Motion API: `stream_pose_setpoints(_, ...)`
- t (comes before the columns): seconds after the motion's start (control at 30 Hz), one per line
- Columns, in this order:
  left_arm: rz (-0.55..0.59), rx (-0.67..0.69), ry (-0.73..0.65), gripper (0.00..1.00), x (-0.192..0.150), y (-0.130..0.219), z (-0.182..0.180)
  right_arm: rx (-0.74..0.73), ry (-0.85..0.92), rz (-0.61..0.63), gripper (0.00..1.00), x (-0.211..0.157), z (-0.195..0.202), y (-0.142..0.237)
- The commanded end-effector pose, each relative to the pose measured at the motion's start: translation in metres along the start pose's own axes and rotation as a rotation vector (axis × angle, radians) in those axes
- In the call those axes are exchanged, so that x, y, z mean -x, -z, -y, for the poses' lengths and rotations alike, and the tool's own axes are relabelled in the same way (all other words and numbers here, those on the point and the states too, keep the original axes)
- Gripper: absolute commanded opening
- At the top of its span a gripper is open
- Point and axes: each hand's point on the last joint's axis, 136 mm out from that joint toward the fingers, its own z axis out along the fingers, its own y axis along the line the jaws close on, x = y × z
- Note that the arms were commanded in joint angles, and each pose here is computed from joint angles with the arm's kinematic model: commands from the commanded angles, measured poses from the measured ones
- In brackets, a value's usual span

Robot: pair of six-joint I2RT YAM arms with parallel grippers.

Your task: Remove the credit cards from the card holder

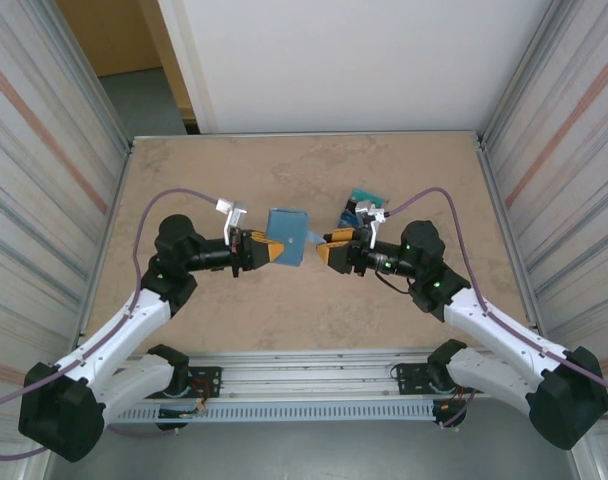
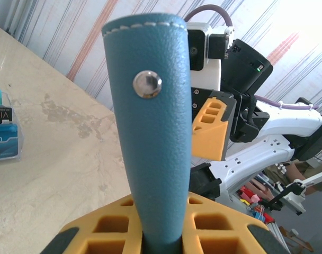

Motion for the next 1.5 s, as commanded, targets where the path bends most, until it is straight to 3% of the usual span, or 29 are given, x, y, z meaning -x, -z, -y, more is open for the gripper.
stream_pose_setpoints(0.0, 0.024, -0.046, -0.05, 0.0, 0.008, 0.004, 0.013, 0.079, 0.046, 0.013, 0.49, 0.016, -0.02, -0.006)
stream_pose_setpoints(0.83, 0.009, -0.062, -0.041, 0.0, 0.003, -0.001, 0.013, 0.175, 0.021, -0.065, 0.22, 0.014, -0.024, -0.046)
stream_pose_setpoints(1.13, 0.005, -0.046, -0.026, 0.0, 0.001, -0.003, 0.006, 0.297, 0.024, -0.065, 0.2, 0.017, -0.045, -0.045)
stream_pose_setpoints(1.3, 0.015, -0.016, -0.018, 0.0, 0.001, -0.004, -0.001, 0.343, 0.025, -0.083, 0.34, 0.016, -0.055, -0.042)
stream_pose_setpoints(1.47, 0.022, -0.014, -0.018, 0.0, 0.004, -0.005, -0.002, 0.339, 0.017, -0.089, 0.17, 0.015, -0.055, -0.044)
